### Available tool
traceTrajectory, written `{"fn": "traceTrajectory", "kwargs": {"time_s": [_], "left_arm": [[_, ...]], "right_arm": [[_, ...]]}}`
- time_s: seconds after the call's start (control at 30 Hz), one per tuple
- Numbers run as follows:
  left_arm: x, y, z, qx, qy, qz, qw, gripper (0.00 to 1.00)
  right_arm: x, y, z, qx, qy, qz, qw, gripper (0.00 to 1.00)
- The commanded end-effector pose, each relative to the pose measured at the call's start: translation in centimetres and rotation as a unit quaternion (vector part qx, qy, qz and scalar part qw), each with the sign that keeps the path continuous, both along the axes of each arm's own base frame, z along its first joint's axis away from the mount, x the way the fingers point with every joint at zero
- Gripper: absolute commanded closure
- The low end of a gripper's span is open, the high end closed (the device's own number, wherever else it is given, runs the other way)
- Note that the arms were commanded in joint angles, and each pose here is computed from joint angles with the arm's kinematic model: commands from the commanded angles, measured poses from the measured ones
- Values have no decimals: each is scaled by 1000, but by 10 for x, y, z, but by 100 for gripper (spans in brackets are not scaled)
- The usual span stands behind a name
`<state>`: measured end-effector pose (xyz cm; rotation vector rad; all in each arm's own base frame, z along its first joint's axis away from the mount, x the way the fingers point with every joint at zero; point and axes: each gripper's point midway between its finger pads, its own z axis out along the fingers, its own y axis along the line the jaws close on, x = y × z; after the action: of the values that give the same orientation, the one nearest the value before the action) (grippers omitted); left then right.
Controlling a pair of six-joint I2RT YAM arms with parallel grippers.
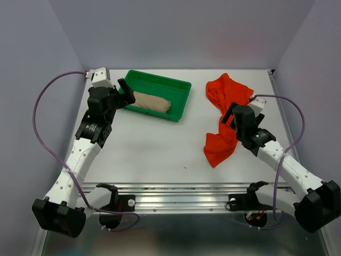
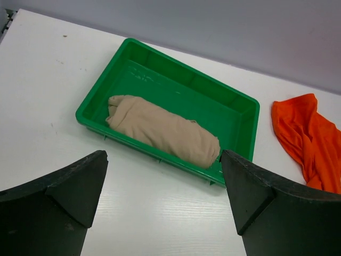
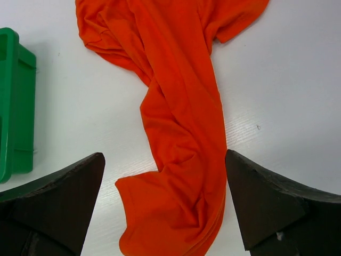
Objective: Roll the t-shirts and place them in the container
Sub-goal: Pick up the T-shirt from the center of the board.
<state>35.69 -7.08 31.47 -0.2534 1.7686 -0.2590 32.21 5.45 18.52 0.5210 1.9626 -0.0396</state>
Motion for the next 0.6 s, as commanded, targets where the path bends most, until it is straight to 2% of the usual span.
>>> {"fn": "traceTrajectory", "kwargs": {"time_s": [0.0,0.17,0.57], "left_arm": [[0,-5,13,-1,-27,-20,999,1],[1,-3,12,1,-21,-14,1000,1],[1,-18,-7,7,6,-58,998,1]], "right_arm": [[2,-7,9,-3,-20,-18,1000,0],[-2,-9,7,3,-22,-23,999,0],[0,24,-2,20,-24,87,996,0]]}}
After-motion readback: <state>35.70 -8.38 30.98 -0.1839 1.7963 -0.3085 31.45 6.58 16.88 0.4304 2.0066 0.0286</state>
